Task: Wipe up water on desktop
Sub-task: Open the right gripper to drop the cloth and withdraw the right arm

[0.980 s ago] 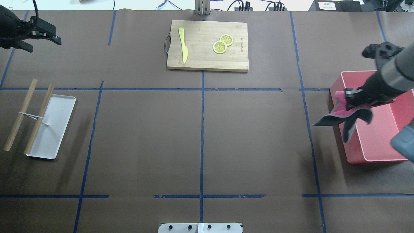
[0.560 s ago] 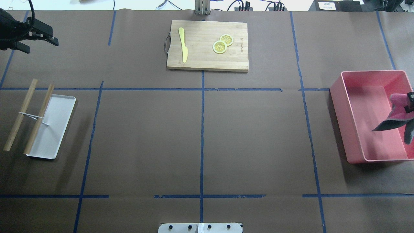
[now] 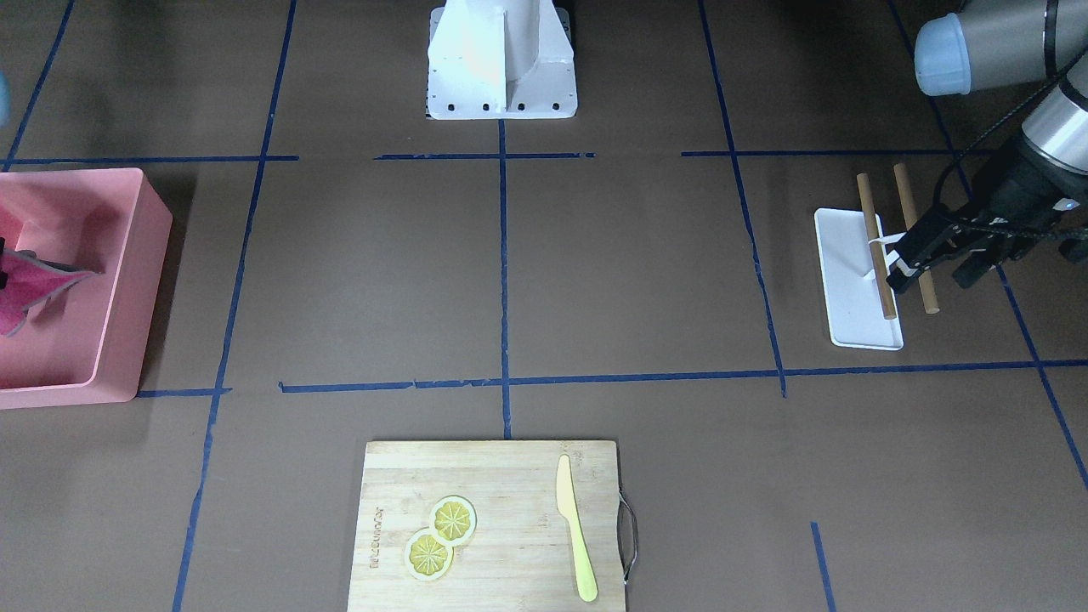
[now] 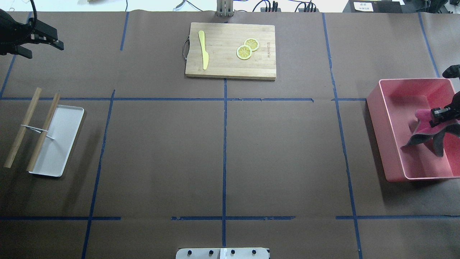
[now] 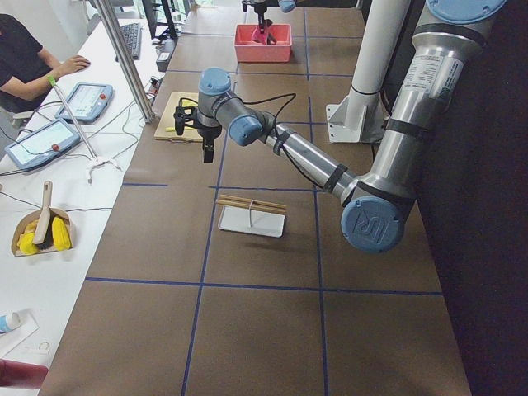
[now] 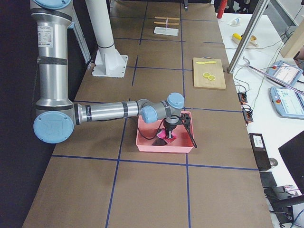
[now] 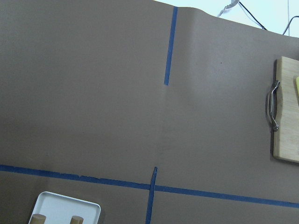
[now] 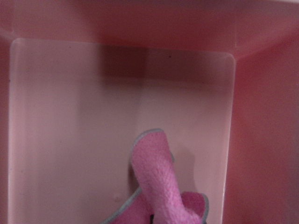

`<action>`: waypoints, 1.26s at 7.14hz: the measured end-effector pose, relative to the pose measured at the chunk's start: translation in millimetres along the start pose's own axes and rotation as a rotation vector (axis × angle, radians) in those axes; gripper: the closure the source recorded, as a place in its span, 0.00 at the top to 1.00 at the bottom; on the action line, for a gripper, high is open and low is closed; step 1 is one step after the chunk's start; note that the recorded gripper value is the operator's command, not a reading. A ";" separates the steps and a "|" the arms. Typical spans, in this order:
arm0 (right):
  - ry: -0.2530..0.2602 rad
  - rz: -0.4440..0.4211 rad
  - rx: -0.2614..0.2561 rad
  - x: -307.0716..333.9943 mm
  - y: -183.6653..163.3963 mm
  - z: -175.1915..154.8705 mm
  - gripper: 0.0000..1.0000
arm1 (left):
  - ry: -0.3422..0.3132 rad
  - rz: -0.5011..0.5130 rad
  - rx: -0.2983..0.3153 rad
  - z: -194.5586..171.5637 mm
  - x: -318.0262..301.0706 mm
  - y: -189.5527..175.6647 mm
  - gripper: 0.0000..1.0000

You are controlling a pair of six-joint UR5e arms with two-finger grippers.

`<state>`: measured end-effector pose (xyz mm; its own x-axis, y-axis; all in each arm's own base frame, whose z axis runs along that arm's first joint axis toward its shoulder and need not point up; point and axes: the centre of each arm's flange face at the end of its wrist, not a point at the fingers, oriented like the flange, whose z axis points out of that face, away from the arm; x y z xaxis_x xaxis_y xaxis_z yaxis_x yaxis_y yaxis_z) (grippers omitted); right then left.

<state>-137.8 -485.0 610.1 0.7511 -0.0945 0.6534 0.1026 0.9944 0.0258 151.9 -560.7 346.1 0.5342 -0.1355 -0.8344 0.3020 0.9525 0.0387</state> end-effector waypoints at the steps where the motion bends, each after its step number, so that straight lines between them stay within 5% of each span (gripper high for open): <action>1: -0.004 -0.004 0.001 -0.4 -0.4 0.7 1.00 | 0.002 0.002 0.002 -1.9 1.1 0.6 1.00; 3: -0.015 -0.010 0.021 -0.6 1.0 -11.0 1.00 | 0.005 0.005 0.005 -6.0 -0.4 2.9 1.00; 5: -0.077 0.025 0.073 25.3 -2.5 -57.3 1.00 | -0.020 0.085 0.003 -9.5 -32.3 2.1 1.00; 9: -0.063 -0.003 0.093 120.3 10.9 -116.8 1.00 | -0.209 0.376 -0.071 -48.9 -178.6 -40.5 1.00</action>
<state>29.8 -491.1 600.6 0.7080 -0.0974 0.6994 0.0418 0.9945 0.0962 5.7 -561.7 466.6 0.7469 0.1789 -0.6404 0.0048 0.9616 0.2743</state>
